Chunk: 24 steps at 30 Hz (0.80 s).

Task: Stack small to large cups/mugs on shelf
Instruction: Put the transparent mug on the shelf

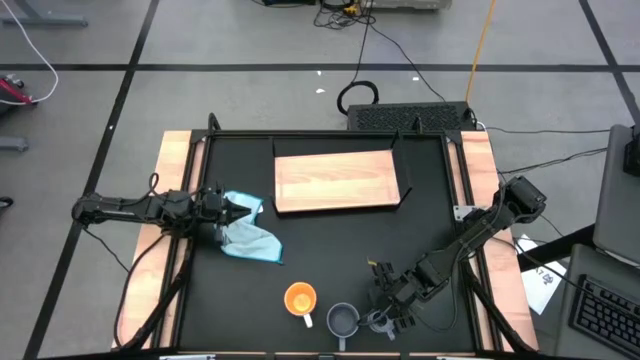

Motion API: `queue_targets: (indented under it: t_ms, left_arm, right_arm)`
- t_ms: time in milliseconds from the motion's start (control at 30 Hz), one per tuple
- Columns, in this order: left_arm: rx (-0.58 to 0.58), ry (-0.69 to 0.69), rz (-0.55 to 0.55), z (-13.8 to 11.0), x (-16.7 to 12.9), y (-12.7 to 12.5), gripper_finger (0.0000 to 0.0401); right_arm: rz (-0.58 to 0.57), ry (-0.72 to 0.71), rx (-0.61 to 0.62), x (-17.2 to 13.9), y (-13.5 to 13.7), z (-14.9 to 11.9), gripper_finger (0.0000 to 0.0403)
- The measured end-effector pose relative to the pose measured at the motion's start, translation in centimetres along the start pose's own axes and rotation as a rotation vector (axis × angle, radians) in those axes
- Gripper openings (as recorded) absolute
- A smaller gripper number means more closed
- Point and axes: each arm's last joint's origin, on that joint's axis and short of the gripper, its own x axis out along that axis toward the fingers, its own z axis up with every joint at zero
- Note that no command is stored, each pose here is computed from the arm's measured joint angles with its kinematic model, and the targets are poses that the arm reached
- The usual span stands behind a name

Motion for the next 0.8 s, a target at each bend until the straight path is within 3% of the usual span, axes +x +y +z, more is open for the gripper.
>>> queue_targets:
  t_ms: [333,567,800]
  left_arm:
    - [0.0,0.0,0.0,0.0,0.0,0.0,0.0033]
    - [0.0,0.0,0.0,0.0,0.0,0.0,0.0033]
    - [0.0,0.0,0.0,0.0,0.0,0.0,0.0033]
  right_arm:
    - [-0.008,-0.003,0.024,0.0,-0.3,0.1,0.0085]
    - [-0.016,-0.01,0.041,-0.1,-1.0,0.4,0.001]
    - [-0.054,-0.068,0.028,-1.3,-1.1,0.7,0.0003]
